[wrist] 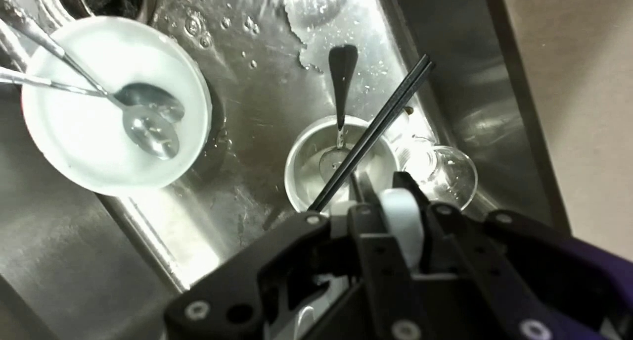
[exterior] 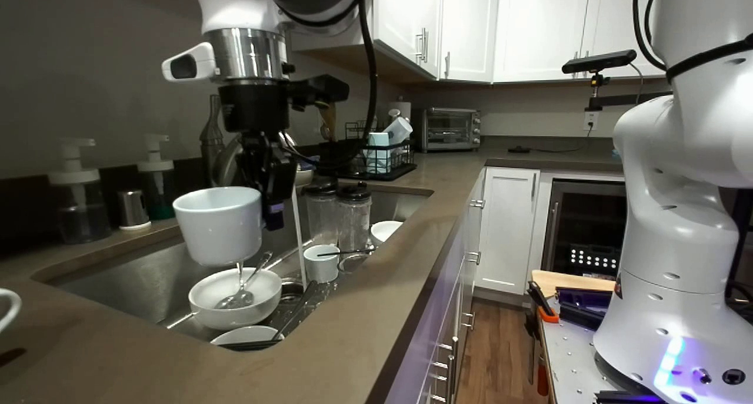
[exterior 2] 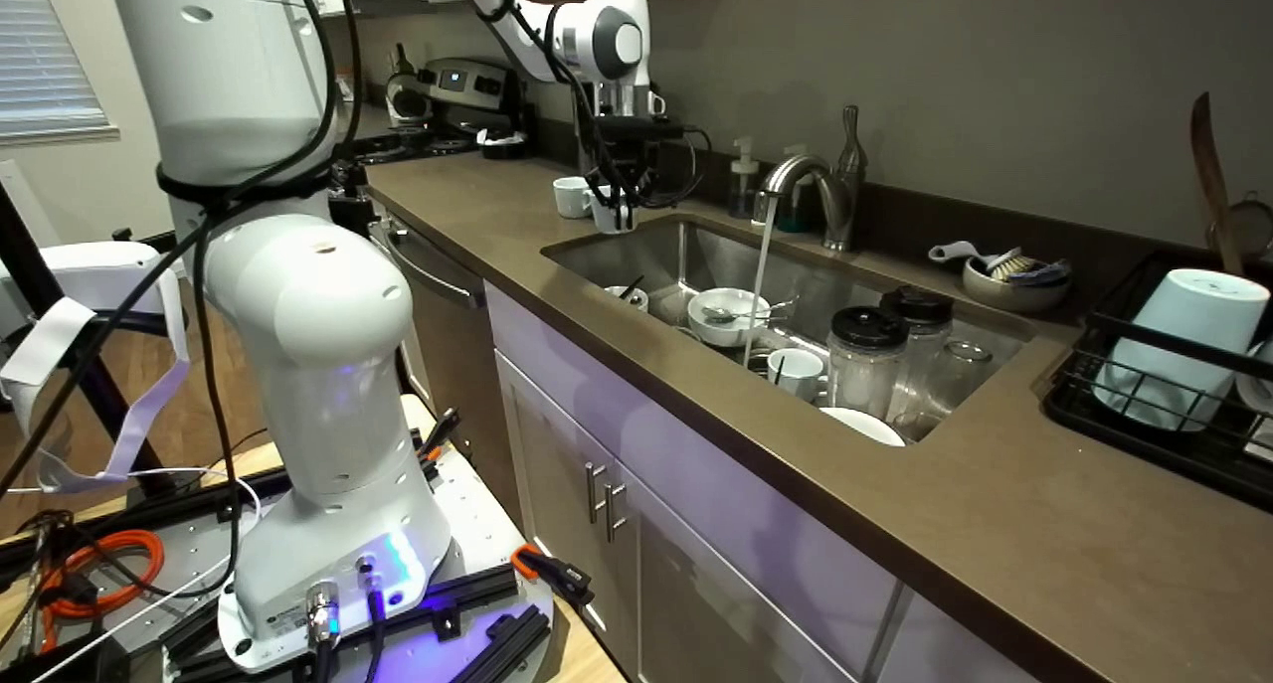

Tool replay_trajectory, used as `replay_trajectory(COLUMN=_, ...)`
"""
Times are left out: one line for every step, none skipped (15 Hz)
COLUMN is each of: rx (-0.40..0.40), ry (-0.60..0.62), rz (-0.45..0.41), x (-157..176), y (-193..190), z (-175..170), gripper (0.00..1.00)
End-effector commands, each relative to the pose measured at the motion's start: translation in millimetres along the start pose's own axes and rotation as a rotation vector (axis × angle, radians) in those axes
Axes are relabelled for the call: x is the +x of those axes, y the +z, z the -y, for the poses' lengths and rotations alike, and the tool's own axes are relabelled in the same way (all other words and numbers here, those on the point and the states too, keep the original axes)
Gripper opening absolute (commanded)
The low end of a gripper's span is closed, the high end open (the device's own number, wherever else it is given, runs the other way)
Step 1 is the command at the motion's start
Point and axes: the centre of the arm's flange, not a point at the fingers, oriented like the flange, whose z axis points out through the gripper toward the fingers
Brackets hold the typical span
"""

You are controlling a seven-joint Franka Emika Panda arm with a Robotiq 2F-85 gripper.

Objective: Pick up the white mug then pour some water into it and put it to the right side of the sink.

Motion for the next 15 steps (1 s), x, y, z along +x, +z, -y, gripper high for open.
replay_trajectory(rx=-0.029, ry=0.129, rz=-0.039, x=-27, y=-6, z=17, gripper=0.05)
replay_trajectory(rx=-0.029, ry=0.157, rz=-0.042, x=-32, y=-4, z=17, gripper=0.05)
replay_trajectory(rx=-0.025, ry=0.183, rz=-0.043, x=-37, y=-2, z=17, gripper=0.05)
replay_trajectory(rx=-0.023, ry=0.205, rz=-0.043, x=-42, y=-1, z=17, gripper=0.05)
replay_trajectory(rx=-0.02, ry=0.229, rz=-0.046, x=-49, y=2, z=17, gripper=0.05)
replay_trajectory(rx=-0.015, ry=0.252, rz=-0.049, x=-55, y=4, z=18, gripper=0.05)
replay_trajectory(rx=-0.014, ry=0.274, rz=-0.051, x=-62, y=6, z=17, gripper=0.05)
replay_trajectory(rx=-0.013, ry=0.299, rz=-0.06, x=-70, y=8, z=15, gripper=0.05)
replay_trajectory(rx=-0.006, ry=0.319, rz=-0.068, x=-77, y=9, z=14, gripper=0.05)
replay_trajectory(rx=-0.002, ry=0.34, rz=-0.075, x=-85, y=12, z=15, gripper=0.05)
replay_trajectory(rx=0.005, ry=0.36, rz=-0.084, x=-93, y=13, z=13, gripper=0.05)
replay_trajectory(rx=0.012, ry=0.384, rz=-0.091, x=-101, y=14, z=12, gripper=0.05)
replay_trajectory(rx=0.016, ry=0.408, rz=-0.094, x=-109, y=15, z=11, gripper=0.05)
replay_trajectory(rx=0.022, ry=0.43, rz=-0.1, x=-118, y=16, z=9, gripper=0.05)
replay_trajectory(rx=0.027, ry=0.448, rz=-0.104, x=-125, y=17, z=8, gripper=0.05)
